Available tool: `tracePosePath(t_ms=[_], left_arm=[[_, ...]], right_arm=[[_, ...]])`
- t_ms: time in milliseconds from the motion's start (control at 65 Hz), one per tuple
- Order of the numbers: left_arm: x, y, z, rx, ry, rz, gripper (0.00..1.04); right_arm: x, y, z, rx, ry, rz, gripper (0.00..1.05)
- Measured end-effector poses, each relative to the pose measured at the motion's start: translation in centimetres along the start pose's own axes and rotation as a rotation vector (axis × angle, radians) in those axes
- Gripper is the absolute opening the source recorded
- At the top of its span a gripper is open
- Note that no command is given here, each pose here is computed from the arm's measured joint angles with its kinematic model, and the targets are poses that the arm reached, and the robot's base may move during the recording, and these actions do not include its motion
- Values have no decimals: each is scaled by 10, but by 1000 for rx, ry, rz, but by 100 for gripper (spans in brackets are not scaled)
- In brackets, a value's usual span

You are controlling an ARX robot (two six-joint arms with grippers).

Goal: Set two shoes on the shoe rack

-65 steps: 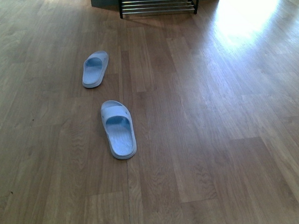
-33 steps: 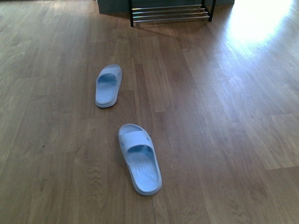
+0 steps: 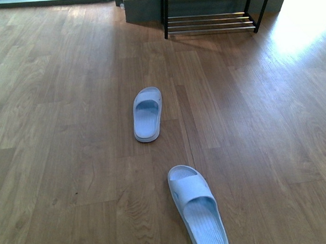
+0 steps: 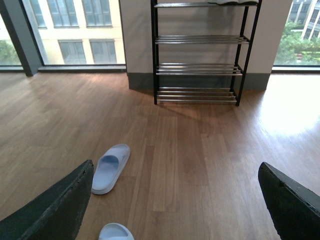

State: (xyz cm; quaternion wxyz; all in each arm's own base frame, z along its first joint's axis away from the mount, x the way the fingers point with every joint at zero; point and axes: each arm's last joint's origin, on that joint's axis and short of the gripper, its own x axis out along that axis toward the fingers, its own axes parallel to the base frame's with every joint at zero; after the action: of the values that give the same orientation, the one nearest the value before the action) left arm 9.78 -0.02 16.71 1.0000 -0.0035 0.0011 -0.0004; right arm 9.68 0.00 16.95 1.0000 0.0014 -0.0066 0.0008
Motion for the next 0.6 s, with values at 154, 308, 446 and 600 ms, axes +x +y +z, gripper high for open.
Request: tracePosePath(t_ms=[154, 308, 446, 600], left_arm=[[0, 0, 0, 0, 0, -2, 95], [0, 0, 0, 0, 0, -2, 95], [0, 0, 0, 0, 0, -2, 95], [0, 0, 0, 0, 0, -2, 95]], right_arm=[[29, 0, -24, -164, 295, 157, 95], [80, 1, -57, -249, 411, 180, 95], [127, 8, -113, -277, 518, 196, 95], [151, 26, -208, -270, 751, 284, 95]])
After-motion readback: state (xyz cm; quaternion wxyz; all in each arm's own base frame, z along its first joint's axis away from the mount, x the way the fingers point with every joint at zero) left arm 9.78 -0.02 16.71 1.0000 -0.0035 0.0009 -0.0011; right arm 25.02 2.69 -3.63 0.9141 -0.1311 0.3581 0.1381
